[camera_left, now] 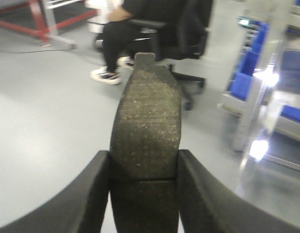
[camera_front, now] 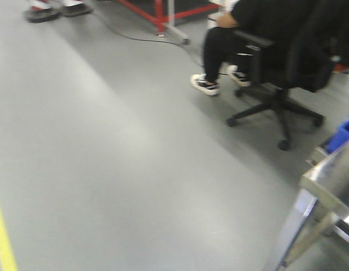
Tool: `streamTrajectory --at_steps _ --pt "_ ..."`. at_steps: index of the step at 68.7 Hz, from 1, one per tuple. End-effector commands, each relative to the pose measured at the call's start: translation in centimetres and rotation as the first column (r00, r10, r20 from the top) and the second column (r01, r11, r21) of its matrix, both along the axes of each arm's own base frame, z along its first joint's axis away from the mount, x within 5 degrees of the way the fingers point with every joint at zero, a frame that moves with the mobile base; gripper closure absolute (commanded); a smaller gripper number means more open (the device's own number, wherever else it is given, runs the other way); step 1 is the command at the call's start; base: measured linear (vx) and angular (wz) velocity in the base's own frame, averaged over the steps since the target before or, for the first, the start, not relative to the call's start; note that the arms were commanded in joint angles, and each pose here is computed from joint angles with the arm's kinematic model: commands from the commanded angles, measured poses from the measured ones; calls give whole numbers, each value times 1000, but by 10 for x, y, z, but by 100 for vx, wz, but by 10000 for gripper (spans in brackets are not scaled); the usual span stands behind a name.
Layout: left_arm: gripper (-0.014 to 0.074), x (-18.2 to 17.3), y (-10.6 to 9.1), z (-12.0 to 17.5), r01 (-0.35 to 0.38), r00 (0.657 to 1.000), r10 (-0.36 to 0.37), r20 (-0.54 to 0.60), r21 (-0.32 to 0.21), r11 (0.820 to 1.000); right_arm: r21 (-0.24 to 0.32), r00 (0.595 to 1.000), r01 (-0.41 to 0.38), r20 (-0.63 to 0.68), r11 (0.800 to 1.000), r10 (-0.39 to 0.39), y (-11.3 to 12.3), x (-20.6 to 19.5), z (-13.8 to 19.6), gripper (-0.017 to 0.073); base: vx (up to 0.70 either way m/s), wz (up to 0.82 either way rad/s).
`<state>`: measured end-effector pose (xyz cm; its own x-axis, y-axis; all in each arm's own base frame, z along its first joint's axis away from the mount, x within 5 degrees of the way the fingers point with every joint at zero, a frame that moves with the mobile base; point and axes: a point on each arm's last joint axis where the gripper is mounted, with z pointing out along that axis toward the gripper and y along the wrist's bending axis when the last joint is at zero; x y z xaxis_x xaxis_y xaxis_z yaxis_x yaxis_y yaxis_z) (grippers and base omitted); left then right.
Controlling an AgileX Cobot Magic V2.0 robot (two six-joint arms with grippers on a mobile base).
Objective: Move and align brake pads A on conveyor
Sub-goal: 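Back the base away from the steel table and turn toward the aisle, then drive along the yellow floor line holding a pad in each gripper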
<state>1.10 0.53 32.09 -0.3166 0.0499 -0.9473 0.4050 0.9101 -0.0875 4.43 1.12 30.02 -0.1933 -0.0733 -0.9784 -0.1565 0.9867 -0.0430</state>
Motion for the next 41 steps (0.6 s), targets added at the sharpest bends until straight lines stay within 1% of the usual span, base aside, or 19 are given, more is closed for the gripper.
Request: streamTrajectory --at_steps 1,20,41 --pt "599 2 -2 15 18 996 -14 89 -44 999 13 993 18 120 1000 -19 -1 1 18 566 -19 85" --pt "599 2 -2 15 18 996 -14 89 -44 999 13 993 18 120 1000 -19 -1 1 18 566 -15 87" --pt "599 2 -2 14 16 997 -13 80 -40 999 13 993 18 120 1000 -19 -1 1 18 566 -5 90"
